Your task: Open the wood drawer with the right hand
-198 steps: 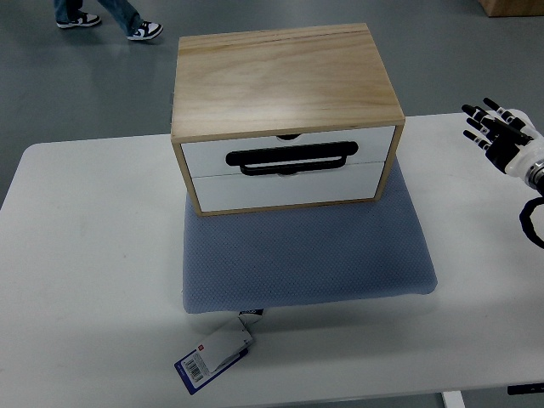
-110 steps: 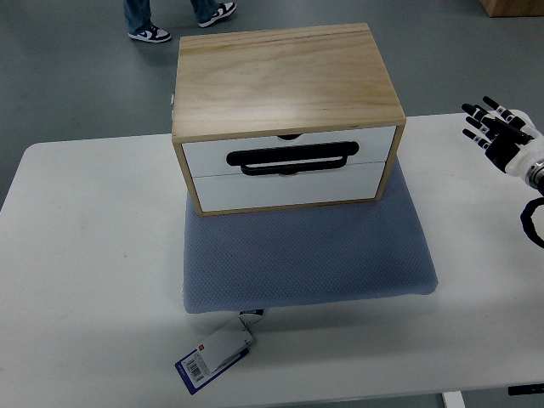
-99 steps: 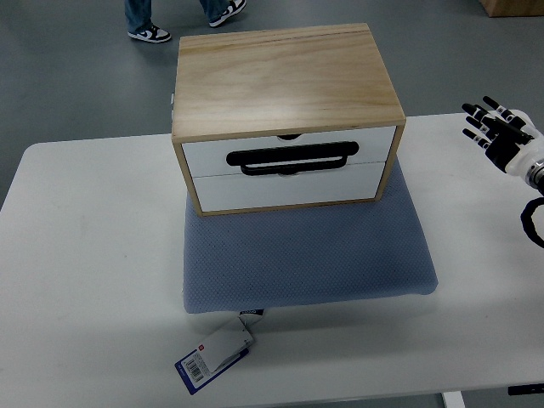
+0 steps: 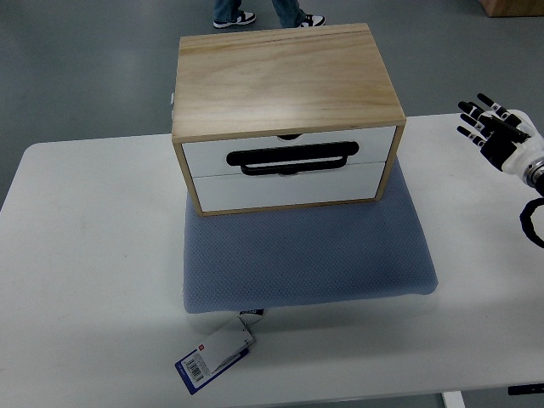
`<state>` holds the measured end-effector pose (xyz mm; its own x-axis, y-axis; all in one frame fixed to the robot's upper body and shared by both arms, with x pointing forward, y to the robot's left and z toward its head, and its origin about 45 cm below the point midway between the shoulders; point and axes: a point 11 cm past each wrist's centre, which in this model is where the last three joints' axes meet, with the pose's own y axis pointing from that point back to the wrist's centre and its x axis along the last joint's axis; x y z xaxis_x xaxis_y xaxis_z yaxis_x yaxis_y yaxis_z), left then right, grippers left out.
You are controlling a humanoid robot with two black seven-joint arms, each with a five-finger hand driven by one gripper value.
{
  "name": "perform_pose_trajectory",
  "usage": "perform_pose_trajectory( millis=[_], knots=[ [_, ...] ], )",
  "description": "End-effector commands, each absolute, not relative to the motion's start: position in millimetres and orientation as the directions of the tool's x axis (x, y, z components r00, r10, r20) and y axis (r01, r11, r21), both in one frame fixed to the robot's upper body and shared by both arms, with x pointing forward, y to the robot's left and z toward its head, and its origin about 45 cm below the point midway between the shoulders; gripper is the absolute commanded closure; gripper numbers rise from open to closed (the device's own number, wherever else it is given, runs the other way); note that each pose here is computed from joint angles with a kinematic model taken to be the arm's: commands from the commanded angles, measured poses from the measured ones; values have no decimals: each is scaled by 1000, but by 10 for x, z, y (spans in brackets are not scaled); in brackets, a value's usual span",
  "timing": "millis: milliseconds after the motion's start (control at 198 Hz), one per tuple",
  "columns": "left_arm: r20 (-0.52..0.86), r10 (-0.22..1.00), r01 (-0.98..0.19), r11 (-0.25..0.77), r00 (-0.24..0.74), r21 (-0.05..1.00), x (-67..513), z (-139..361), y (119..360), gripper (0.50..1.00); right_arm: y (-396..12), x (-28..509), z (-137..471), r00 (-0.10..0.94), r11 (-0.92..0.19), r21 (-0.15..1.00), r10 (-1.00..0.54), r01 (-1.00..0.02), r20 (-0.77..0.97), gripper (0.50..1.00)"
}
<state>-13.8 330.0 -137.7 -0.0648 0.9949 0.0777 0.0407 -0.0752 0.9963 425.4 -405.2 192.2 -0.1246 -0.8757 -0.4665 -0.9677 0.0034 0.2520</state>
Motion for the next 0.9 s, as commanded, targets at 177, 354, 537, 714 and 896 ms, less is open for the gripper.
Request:
perform_pose_trajectory(
  millis=[177,354,537,714,896],
  knots=[
    [78,995,41,-75,-65,996,-138,-1377,3300,500,-4170,4234,1964,-135,21,249,-884,-968,-448,564],
    [78,995,41,-75,-65,996,-138,-1377,3300,500,-4220,4227,2000,-126,17,240,-888,-971,-443,566],
    [78,995,41,-75,-65,996,-138,-1377,3300,500,-4220,4222,1993,-125,16,242,-888,-970,-443,566],
    [78,995,41,-75,-65,996,-138,-1377,3300,500,-4237,4224,2005,-127,20,240,-889,-971,-441,566],
    [78,995,41,-75,-65,996,-138,-1377,3300,500,-4255,4219,1997,-132,23,244,-889,-969,-438,566]
  ],
)
